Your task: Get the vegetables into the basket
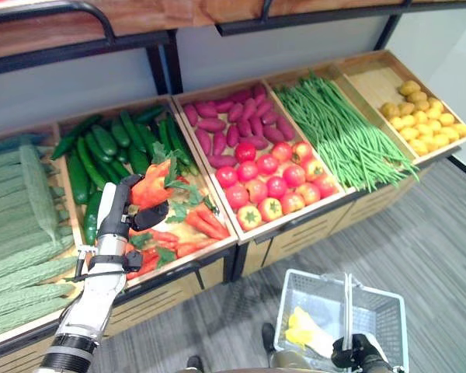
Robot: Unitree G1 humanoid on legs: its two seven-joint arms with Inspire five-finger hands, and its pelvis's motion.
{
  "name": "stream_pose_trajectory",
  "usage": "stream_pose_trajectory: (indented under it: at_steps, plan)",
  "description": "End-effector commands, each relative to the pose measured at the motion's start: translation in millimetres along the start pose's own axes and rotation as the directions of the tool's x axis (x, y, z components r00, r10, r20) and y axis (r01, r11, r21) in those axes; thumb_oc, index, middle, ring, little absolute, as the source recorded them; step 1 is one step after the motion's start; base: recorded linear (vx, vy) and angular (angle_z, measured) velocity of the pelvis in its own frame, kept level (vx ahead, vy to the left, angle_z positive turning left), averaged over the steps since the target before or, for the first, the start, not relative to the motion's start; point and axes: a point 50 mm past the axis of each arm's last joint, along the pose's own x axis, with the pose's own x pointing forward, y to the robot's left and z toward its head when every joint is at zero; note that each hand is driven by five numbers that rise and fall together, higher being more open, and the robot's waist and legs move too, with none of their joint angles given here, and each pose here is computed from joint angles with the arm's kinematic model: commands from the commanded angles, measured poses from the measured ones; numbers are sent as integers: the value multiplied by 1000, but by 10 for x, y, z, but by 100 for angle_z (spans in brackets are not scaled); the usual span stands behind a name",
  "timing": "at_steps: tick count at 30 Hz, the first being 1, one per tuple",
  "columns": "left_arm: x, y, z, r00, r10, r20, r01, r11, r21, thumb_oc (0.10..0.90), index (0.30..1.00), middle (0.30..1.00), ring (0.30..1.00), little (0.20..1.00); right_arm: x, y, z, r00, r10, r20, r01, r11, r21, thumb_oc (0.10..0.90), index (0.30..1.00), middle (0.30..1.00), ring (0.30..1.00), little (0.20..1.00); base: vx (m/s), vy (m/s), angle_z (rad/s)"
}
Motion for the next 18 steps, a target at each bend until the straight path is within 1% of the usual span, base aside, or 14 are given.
stream_pose_trajectory:
  at_steps: [1,6,11,18]
  plan:
    - [256,251,723,923,128,364,-103,991,-88,400,300,300,300,300,-21,-164,-188,997,-47,-60,44,997,-63,400,300,300,300,300,-139,54,-91]
    - [265,262,793,913,106,393,-79,993,-83,400,300,300,300,300,-35,-148,-235,996,-49,-75,45,998,-52,400,300,300,300,300,-44,1,-30]
    - [221,285,777,917,102,386,-68,993,-100,400,300,300,300,300,-56,-159,-314,994,-46,-100,41,998,-57,400,300,300,300,300,65,-118,-32]
    - [201,202,801,918,85,387,-26,988,-154,400,300,300,300,300,-81,-259,-414,990,-72,-125,65,996,-56,400,300,300,300,300,30,-168,-11]
